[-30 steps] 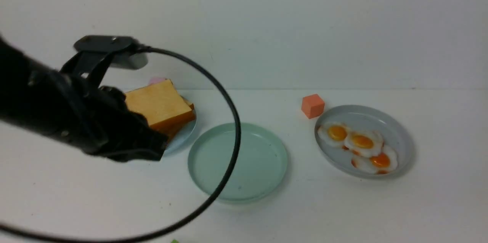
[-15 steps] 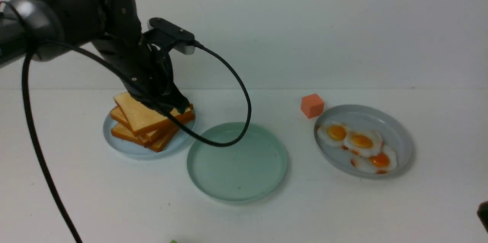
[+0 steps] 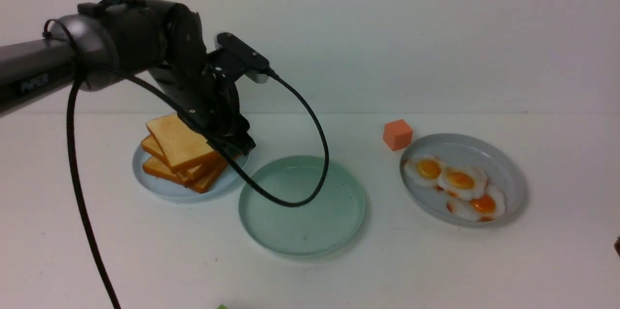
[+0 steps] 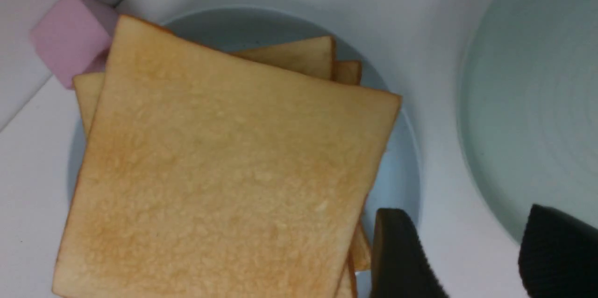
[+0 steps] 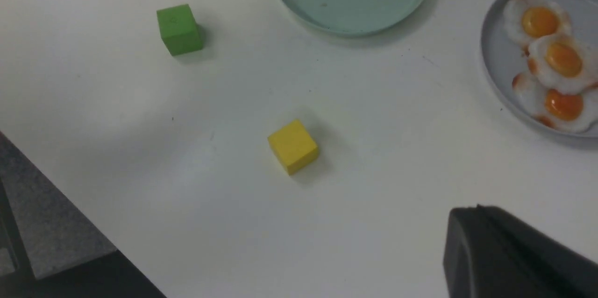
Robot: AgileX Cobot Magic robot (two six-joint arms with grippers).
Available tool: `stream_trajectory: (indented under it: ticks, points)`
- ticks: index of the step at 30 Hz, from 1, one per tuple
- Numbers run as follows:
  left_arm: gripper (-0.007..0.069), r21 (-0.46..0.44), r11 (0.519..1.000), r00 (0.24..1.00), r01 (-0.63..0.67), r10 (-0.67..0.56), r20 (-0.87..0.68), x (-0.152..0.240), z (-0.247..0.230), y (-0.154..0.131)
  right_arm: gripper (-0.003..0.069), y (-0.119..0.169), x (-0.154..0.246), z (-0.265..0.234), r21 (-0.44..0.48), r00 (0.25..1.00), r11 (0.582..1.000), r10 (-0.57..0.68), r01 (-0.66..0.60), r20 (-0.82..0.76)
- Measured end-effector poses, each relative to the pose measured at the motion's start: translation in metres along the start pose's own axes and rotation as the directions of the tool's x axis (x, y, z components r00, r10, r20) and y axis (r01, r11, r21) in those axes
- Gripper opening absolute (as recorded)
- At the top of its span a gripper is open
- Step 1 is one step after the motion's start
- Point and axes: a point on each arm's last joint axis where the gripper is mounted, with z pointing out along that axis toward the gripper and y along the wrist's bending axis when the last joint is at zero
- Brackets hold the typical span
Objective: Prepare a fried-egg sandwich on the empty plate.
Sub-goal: Use the left arm to grab a slice of bread
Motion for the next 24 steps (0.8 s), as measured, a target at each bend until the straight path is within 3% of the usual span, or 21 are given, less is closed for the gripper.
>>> stream_trajectory:
  ticks: [3, 8, 11, 19, 24]
  points:
    - [0.0327, -0.04, 0.999, 1.0, 0.011, -0.011, 0.002, -0.009, -0.01, -0.016, 0.0011, 0.0, 0.0, 0.0, 0.001, 1.0, 1.0, 0.0, 0.0, 0.003]
    - [0.0316, -0.116, 0.992, 0.999, 0.04, -0.04, 0.001, -0.009, -0.006, -0.01, 0.0015, 0.0, 0.0, 0.0, 0.002, 1.0, 1.0, 0.0, 0.0, 0.003]
    - [0.0343, -0.132, 0.991, 1.0, 0.028, -0.027, 0.017, -0.009, -0.002, -0.008, 0.0017, -0.001, 0.0, 0.0, 0.007, 1.0, 1.0, -0.002, 0.002, 0.004]
    - [0.052, -0.141, 0.989, 0.999, -0.052, 0.053, 0.002, -0.004, 0.015, -0.01, 0.002, -0.003, -0.004, 0.0, 0.034, 0.999, 0.999, -0.013, 0.012, 0.04]
    - [0.055, -0.197, 0.972, 0.991, -0.129, 0.123, -0.043, 0.0, 0.039, -0.006, 0.0023, -0.004, -0.004, 0.0, 0.042, 0.999, 0.999, -0.016, 0.014, 0.048]
